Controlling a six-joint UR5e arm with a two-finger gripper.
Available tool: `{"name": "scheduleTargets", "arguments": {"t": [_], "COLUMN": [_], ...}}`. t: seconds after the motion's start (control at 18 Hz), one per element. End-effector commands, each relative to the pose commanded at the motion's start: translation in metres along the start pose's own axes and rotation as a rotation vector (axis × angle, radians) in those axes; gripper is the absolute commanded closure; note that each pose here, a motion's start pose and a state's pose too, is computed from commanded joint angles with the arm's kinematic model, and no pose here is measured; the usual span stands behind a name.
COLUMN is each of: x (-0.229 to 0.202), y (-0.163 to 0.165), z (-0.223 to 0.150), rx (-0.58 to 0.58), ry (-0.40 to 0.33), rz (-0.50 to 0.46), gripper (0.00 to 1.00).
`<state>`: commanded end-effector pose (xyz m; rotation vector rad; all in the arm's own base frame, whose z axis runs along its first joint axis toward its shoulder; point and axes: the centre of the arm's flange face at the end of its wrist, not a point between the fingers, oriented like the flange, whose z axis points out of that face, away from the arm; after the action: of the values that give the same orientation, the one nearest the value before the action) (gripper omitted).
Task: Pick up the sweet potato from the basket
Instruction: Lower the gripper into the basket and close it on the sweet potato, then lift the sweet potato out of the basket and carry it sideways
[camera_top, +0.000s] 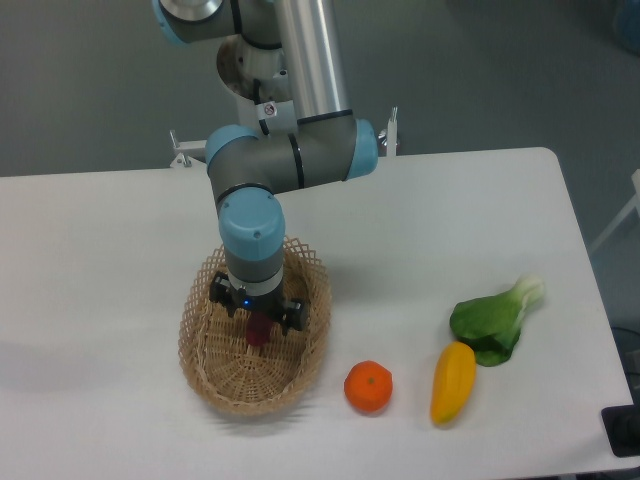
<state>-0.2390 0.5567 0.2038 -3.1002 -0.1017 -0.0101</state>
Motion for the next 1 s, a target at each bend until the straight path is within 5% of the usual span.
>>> {"name": "scheduleTargets", "arguments": {"t": [0.11,0.33,0.56,1.0], "x": [0.002,0.003,0.003,0.001], "y": [-0.001,-0.002,-0.003,-0.004], "z": [0.002,0.002,0.000,-0.009], "rx": [-0.007,0.000,0.004,0.018], "ry": [-0.016,-0.022,-0.024,-0.034], "rz": [0.006,0.011,0.016,0.025], "gripper": [0.05,0.37,0.57,0.64]}}
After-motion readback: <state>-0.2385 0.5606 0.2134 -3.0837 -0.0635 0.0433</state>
